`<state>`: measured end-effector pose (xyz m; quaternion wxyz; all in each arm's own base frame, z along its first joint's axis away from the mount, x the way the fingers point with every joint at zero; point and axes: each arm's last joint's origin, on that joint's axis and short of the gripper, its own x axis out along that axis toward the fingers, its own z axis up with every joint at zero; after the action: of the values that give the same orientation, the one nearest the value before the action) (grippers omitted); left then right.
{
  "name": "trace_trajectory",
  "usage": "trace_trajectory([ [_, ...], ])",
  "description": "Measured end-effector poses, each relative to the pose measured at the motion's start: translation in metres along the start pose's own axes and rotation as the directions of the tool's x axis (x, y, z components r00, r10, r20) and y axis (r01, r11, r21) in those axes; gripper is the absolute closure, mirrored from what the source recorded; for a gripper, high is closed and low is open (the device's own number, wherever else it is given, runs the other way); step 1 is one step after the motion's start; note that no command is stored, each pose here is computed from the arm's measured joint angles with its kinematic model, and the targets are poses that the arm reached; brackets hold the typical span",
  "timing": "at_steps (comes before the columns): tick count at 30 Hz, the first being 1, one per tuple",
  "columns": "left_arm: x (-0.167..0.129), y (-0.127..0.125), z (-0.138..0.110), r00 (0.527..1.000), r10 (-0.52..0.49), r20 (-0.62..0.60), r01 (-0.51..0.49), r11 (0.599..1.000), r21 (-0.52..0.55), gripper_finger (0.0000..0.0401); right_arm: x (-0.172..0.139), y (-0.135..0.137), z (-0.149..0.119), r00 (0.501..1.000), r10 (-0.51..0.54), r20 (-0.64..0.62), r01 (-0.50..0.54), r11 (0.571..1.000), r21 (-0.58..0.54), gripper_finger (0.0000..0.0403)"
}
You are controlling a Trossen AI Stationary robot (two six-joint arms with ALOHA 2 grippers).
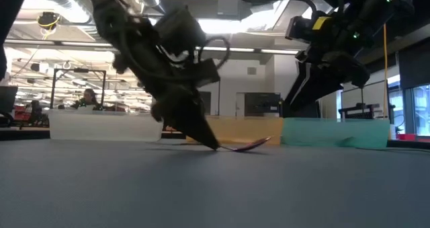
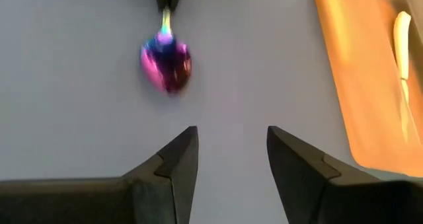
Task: Sort silverware by color (type)
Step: Put the iridescent blue spoon into the transparent bin
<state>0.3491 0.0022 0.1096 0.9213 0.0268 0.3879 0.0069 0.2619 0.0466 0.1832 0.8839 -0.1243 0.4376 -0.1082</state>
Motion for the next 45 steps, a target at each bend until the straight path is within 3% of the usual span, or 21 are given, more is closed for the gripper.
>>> trace_trajectory([
  [3, -0.023, -0.003, 0.006, 0.998, 0.047, -0.044, -0.046, 0.998, 0.033, 0.0378, 0.000, 0.000, 0.000, 1.000, 0.000, -0.001, 0.000, 1.000, -0.008, 0.0233],
  [6, -0.048, -0.004, 0.011, 0.994, 0.110, -0.011, -0.109, 0.992, 0.068, 0.0383, 0.000, 0.000, 0.001, 1.000, 0.000, 0.005, 0.000, 1.000, -0.012, 0.0233],
  [14, -0.125, 0.016, -0.011, 0.962, 0.260, 0.086, -0.262, 0.965, 0.014, 0.0373, 0.000, 0.000, 0.002, 1.000, 0.000, 0.016, 0.000, 1.000, -0.007, 0.0233],
  [17, -0.150, 0.031, -0.026, 0.923, 0.362, 0.129, -0.360, 0.932, -0.035, 0.0375, 0.000, 0.000, 0.002, 1.000, -0.013, 0.019, 0.013, 1.000, -0.007, 0.0233],
  [22, -0.178, 0.061, -0.054, 0.834, 0.535, 0.132, -0.521, 0.844, -0.128, 0.0377, 0.000, -0.001, 0.004, 0.999, -0.024, 0.038, 0.023, 1.000, 0.003, 0.0233],
  [29, -0.190, 0.095, -0.089, 0.735, 0.678, 0.015, -0.658, 0.718, -0.225, 0.0376, 0.000, -0.001, 0.008, 0.997, -0.021, 0.074, 0.024, 0.999, -0.028, 0.0233],
  [33, -0.189, 0.108, -0.105, 0.696, 0.714, -0.073, -0.709, 0.667, -0.230, 0.0376, 0.000, -0.001, 0.008, 0.997, -0.022, 0.074, 0.024, 0.999, -0.031, 0.0233],
  [40, -0.190, 0.118, -0.114, 0.667, 0.733, -0.134, -0.743, 0.641, -0.192, 0.0372, 0.000, -0.001, 0.009, 0.996, -0.018, 0.083, 0.023, 0.998, -0.056, 0.0233],
  [45, -0.190, 0.119, -0.115, 0.672, 0.728, -0.134, -0.737, 0.641, -0.214, 0.0338, -0.001, 0.001, 0.013, 0.991, 0.053, 0.122, -0.047, 0.997, -0.055, 0.0233],
])
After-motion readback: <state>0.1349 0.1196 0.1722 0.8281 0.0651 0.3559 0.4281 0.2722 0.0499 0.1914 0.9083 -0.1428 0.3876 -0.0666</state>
